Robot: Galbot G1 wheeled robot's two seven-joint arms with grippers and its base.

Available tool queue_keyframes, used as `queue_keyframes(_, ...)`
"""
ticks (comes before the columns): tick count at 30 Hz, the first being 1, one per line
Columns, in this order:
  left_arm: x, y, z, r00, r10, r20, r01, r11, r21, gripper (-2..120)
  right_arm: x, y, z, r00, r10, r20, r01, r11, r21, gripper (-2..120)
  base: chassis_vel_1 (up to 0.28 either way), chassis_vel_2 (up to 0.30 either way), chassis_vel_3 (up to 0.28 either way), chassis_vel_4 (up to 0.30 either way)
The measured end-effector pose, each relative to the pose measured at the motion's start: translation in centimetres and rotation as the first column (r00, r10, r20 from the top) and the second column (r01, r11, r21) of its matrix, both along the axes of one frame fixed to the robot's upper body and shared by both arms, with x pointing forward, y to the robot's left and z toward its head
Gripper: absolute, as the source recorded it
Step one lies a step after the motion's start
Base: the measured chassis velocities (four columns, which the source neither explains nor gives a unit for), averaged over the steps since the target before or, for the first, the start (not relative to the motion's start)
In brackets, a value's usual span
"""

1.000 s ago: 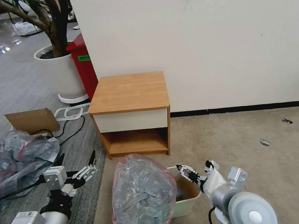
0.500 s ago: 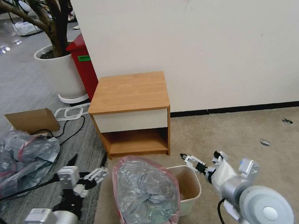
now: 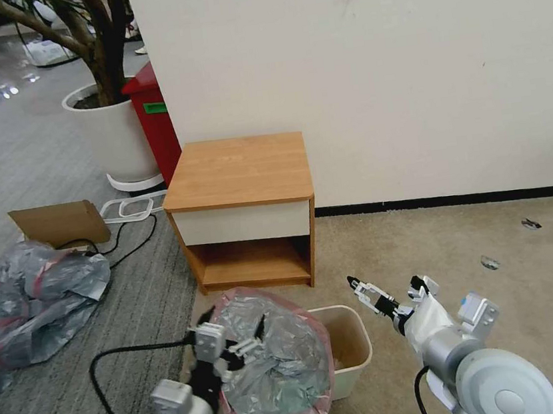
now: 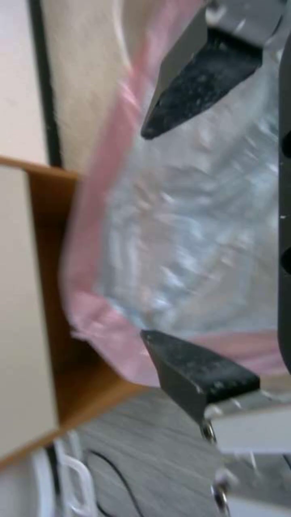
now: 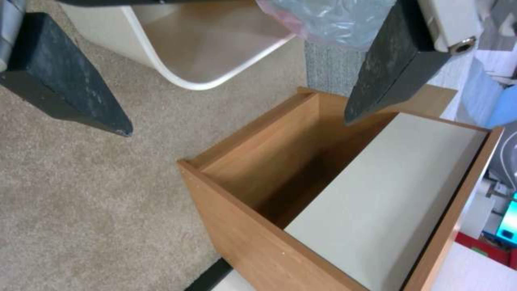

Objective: Pick up the garbage bag from the table and place it over the trash can.

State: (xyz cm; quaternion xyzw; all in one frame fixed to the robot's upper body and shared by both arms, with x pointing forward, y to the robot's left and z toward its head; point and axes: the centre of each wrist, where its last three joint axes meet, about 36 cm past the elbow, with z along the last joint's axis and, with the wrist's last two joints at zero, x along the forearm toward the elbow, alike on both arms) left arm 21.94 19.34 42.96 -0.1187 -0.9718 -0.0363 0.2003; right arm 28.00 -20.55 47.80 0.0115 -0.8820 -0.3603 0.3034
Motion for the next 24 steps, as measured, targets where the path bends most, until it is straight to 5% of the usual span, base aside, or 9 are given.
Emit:
queue_keyframes(7, -0.6, -0.8, -1.5, 0.996, 0.046, -0.070, -0.044, 0.999, 0.033, 69, 0.2, 0.1, -0.4, 1.000, -0.004, -0.007, 0.004, 1.000, 0.003, 100, 0.000, 0.000, 0.000, 0.000)
queue_keyframes(24, 0.0, -2.6, -3.9, 0.992, 0.041, -0.116, -0.039, 0.999, 0.025, 67, 0.3, 0.0, -0.9, 1.000, -0.020, -0.016, 0.020, 1.000, -0.003, 100, 0.000, 0.000, 0.000, 0.000)
